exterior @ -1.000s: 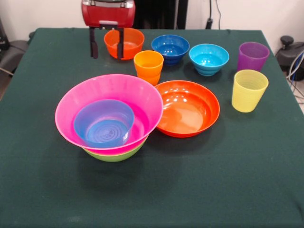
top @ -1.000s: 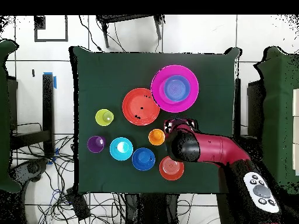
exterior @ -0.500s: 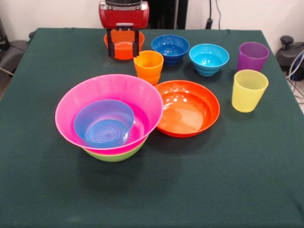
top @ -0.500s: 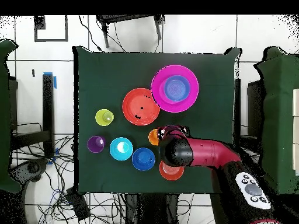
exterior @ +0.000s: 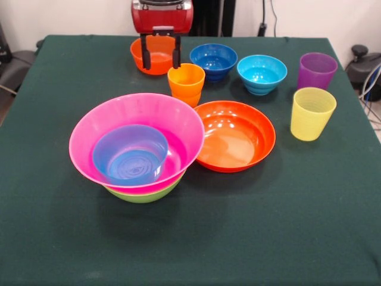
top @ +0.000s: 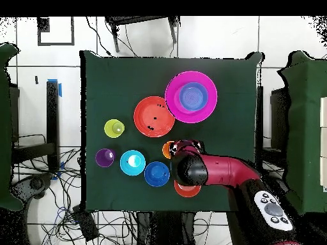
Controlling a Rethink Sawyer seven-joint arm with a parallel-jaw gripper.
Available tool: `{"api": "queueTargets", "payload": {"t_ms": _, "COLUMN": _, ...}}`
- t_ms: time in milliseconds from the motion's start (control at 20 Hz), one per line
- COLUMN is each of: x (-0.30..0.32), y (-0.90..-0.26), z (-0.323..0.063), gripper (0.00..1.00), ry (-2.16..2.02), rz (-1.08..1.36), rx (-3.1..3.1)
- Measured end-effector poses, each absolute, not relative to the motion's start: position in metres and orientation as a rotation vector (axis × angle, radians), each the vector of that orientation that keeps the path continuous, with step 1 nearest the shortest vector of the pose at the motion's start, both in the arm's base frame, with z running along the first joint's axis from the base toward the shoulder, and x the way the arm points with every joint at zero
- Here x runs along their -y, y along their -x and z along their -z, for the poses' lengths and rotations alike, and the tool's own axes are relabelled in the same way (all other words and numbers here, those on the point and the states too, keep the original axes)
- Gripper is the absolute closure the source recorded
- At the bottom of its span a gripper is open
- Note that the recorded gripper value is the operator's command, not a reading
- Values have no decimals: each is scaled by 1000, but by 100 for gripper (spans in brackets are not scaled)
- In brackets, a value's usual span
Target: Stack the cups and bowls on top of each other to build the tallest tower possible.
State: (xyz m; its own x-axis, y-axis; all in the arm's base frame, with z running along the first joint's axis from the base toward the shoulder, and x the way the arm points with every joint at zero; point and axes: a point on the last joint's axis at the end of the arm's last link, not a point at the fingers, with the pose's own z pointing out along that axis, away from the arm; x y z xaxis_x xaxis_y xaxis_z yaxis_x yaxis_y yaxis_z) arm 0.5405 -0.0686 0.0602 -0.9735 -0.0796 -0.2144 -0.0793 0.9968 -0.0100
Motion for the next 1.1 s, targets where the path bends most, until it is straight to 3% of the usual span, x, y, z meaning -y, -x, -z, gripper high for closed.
{"api": "queueTargets", "payload": {"t_ms": 1100, "x": 50, "y": -526, "z": -27, "gripper": 0, "ry": 221, "rz": 5, "rx": -2771}}
